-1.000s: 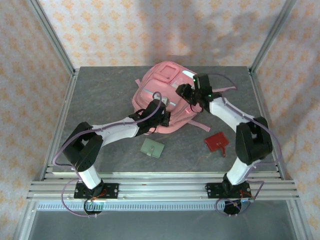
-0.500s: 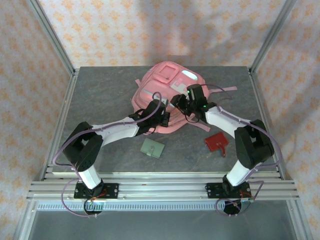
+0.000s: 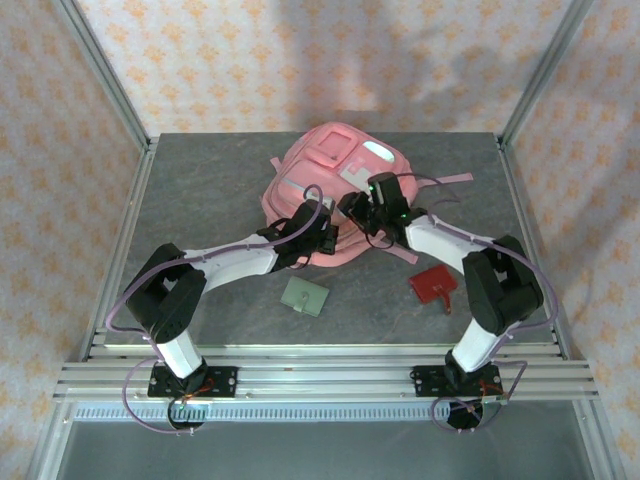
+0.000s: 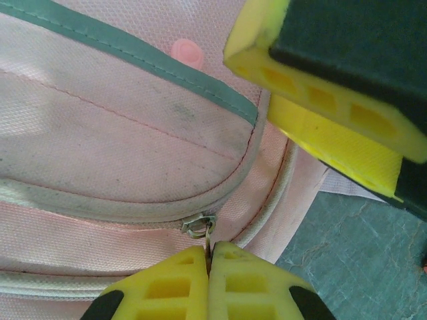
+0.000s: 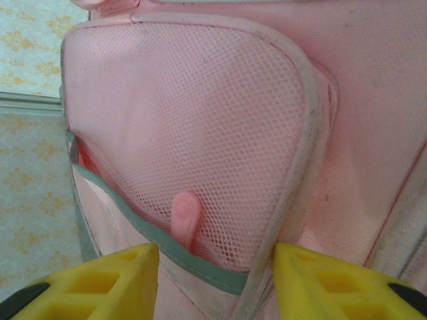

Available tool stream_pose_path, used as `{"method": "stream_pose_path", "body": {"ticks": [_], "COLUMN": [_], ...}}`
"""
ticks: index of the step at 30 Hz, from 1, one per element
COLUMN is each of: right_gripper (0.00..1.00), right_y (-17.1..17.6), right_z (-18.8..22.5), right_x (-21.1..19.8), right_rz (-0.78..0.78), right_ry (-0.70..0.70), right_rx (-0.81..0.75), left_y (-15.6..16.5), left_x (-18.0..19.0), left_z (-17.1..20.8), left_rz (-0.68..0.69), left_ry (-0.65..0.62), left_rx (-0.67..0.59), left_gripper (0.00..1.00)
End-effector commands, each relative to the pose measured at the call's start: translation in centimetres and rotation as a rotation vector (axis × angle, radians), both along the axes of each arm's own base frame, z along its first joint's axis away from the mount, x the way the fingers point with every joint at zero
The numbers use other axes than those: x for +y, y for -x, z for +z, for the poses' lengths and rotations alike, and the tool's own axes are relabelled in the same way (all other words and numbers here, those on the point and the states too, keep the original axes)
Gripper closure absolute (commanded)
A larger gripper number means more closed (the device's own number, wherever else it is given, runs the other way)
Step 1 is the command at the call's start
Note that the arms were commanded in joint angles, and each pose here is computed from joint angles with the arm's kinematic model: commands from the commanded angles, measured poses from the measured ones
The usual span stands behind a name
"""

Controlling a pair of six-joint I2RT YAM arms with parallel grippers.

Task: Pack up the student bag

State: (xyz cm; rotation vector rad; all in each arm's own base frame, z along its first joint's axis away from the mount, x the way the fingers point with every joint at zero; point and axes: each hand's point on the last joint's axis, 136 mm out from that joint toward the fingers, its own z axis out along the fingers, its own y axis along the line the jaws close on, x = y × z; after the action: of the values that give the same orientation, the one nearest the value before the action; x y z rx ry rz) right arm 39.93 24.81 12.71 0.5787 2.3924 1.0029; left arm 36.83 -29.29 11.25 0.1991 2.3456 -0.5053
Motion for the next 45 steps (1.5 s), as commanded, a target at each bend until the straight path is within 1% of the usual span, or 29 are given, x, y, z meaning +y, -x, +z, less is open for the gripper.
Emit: {"method": "stream_pose_path", "body": {"ticks": [1, 6, 8, 9, 11, 13, 14, 15, 17, 20, 26, 29, 33, 36, 41, 45], "right_gripper": [0.52, 0.54, 0.59, 0.63, 0.81, 0.94, 0.99, 1.0, 1.0, 1.0, 1.0, 1.0, 1.0, 1.0, 1.0, 1.0], "right_y": [1.2, 1.3, 1.0, 0.8, 0.2, -0.3, -0.5, -0.6, -0.9, -1.1, -1.0, -0.9, -1.1, -1.7, -3.6, -5.7], "right_z": [-0.2, -0.2, 0.2, 0.3, 0.6, 0.4, 0.4, 0.4, 0.6, 1.2, 1.8, 1.6, 1.8, 2.8, 4.5, 5.8], "right_x": [0.2, 0.5, 0.8, 0.9, 1.4, 1.7, 1.8, 1.8, 1.6, 0.8, -0.4, -0.4, -0.5, -1.1, -4.6, -7.9], "right_rz": [-0.001, 0.01, 0.015, 0.015, 0.023, 0.025, 0.027, 0.027, 0.018, -0.002, -0.032, -0.035, -0.034, -0.035, -0.084, -0.132], "right_ry": [-0.014, -0.031, -0.043, -0.047, -0.06, -0.056, -0.052, -0.047, -0.034, -0.024, -0.016, -0.017, -0.005, 0.015, 0.066, 0.106], "right_rx": [0.006, 0.008, -0.006, -0.013, -0.022, -0.02, -0.023, -0.023, -0.036, -0.057, -0.082, -0.079, -0.09, -0.115, -0.15, -0.164], "left_y": [0.0, 0.1, 0.1, 0.0, 0.1, 0.0, 0.0, 0.0, -0.1, -0.6, -2.0, -2.4, -1.8, -0.5, 1.9, 2.5], "left_x": [-0.9, -0.9, -1.0, -1.0, -0.9, -0.6, -0.3, 0.1, 1.4, 4.5, 11.5, 13.4, 12.9, 11.8, 7.2, 2.6], "left_z": [2.2, 2.0, 1.9, 1.9, 1.6, 1.3, 1.0, 0.7, -0.1, -1.3, -1.4, -1.3, -1.3, -1.4, -1.3, -0.7], "left_rz": [-0.017, -0.016, -0.019, -0.019, -0.018, -0.008, 0.001, 0.012, 0.046, 0.114, 0.27, 0.31, 0.277, 0.232, 0.091, -0.008], "left_ry": [0.055, 0.055, 0.056, 0.056, 0.046, 0.03, 0.013, -0.006, -0.042, -0.049, -0.071, -0.047, -0.024, -0.009, 0.003, 0.047], "left_rx": [-0.043, -0.037, -0.035, -0.034, -0.029, -0.024, -0.023, -0.02, -0.003, 0.039, 0.03, 0.04, 0.058, 0.064, 0.065, 0.06], "left_gripper": [1.0, 1.0, 1.0, 1.0, 1.0, 1.0, 1.0, 1.0, 1.0, 1.0, 1.0, 1.0, 1.0, 1.0, 1.0, 1.0]}}
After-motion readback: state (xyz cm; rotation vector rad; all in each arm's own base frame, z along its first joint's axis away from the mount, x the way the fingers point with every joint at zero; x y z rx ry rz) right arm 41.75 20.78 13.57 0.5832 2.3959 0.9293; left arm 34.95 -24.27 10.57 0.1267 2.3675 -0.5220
